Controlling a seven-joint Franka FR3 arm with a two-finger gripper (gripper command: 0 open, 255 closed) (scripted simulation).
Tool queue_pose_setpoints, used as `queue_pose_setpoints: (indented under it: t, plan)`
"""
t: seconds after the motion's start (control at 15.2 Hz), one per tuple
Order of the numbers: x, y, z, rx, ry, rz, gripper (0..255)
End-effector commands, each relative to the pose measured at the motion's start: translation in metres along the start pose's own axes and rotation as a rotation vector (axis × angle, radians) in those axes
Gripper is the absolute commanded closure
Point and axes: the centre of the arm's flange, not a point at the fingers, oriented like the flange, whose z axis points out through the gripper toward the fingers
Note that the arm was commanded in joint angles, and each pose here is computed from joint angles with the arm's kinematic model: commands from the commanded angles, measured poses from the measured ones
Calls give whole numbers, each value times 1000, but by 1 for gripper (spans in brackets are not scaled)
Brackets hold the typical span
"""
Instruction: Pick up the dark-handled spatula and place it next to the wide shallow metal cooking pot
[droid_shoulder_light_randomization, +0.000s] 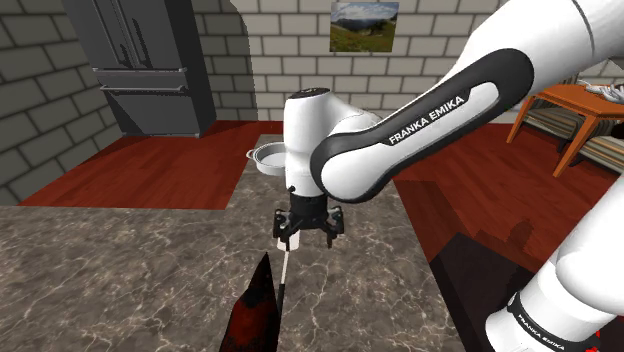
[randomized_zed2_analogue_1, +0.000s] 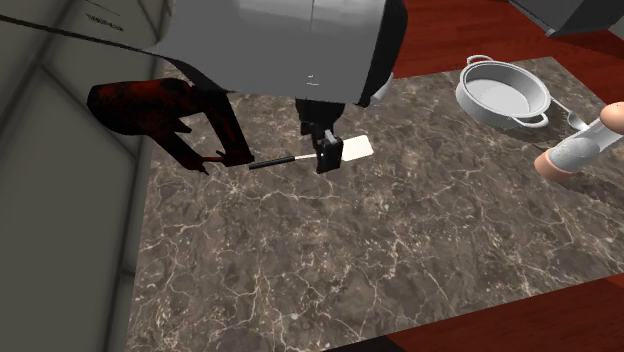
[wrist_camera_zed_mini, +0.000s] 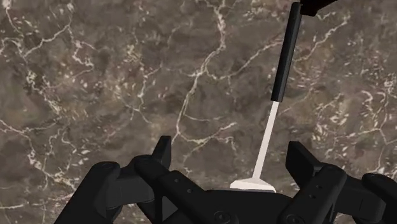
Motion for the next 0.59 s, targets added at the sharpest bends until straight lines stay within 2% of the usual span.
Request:
queue_pose_setpoints:
  t: [0.0, 0.26, 0.53]
  plan:
    - [6, -21, 18, -1, 2, 49, 0]
    - [18, -61, 50, -5, 5, 136, 0]
    - [18, -61, 72, -5, 5, 136, 0]
